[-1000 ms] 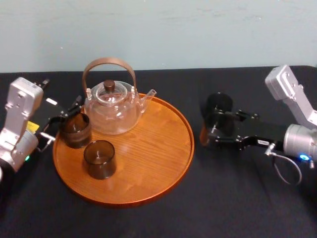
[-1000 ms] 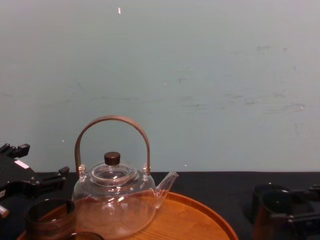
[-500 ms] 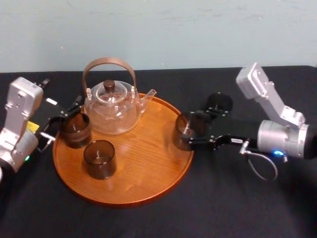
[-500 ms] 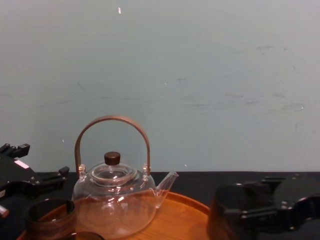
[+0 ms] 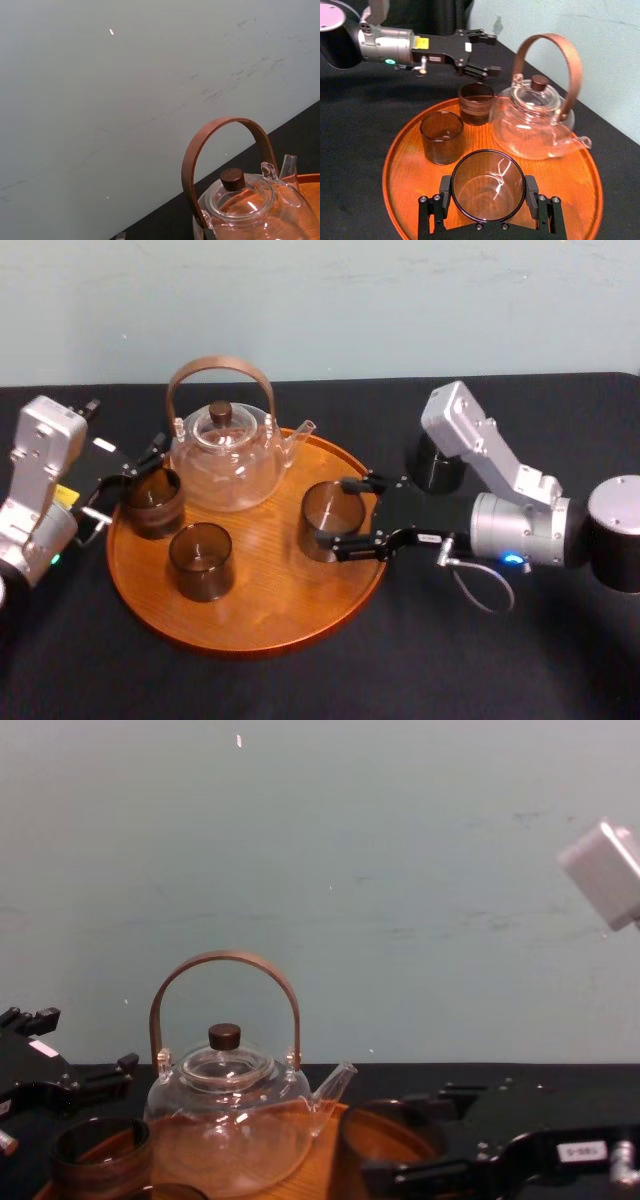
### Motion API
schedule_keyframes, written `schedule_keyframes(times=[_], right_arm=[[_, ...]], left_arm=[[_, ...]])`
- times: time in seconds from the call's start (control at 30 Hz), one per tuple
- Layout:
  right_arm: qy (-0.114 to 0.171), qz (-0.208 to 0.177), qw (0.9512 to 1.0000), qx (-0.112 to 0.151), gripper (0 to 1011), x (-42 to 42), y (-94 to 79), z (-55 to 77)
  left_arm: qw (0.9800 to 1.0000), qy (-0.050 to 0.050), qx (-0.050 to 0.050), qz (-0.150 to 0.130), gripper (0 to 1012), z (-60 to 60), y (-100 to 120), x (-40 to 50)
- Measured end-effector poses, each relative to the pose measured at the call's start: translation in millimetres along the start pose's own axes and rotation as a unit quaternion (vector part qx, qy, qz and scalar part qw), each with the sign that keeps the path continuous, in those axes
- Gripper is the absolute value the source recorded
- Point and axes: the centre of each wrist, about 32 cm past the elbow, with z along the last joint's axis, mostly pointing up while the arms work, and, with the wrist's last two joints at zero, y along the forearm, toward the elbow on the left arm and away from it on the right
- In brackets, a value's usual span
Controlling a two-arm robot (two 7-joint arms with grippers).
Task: Pick up the glass from the table and place it on the tray.
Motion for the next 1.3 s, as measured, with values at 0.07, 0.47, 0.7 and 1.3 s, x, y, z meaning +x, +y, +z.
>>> schedule_keyframes(times=[0.07, 0.47, 0.7, 1.3], right_arm=[[-0.003, 0.006, 1.0000, 0.002, 898, -2.7, 4.6, -0.1], [-0.005, 0.024, 0.9997, -0.003, 898, -12.7, 21.3, -9.8], [-0.005, 0.027, 0.9996, -0.011, 898, -16.7, 28.1, -18.7], [0.000, 0.021, 0.9995, -0.023, 898, -21.2, 37.1, -31.8]], left_arm=[[1.0000, 0.000, 0.000, 0.000, 1001, 0.0, 0, 0.0], [1.0000, 0.000, 0.000, 0.000, 1001, 0.0, 0, 0.0], [1.0000, 0.000, 0.000, 0.000, 1001, 0.0, 0, 0.0], [1.0000, 0.000, 0.000, 0.000, 1001, 0.0, 0, 0.0]])
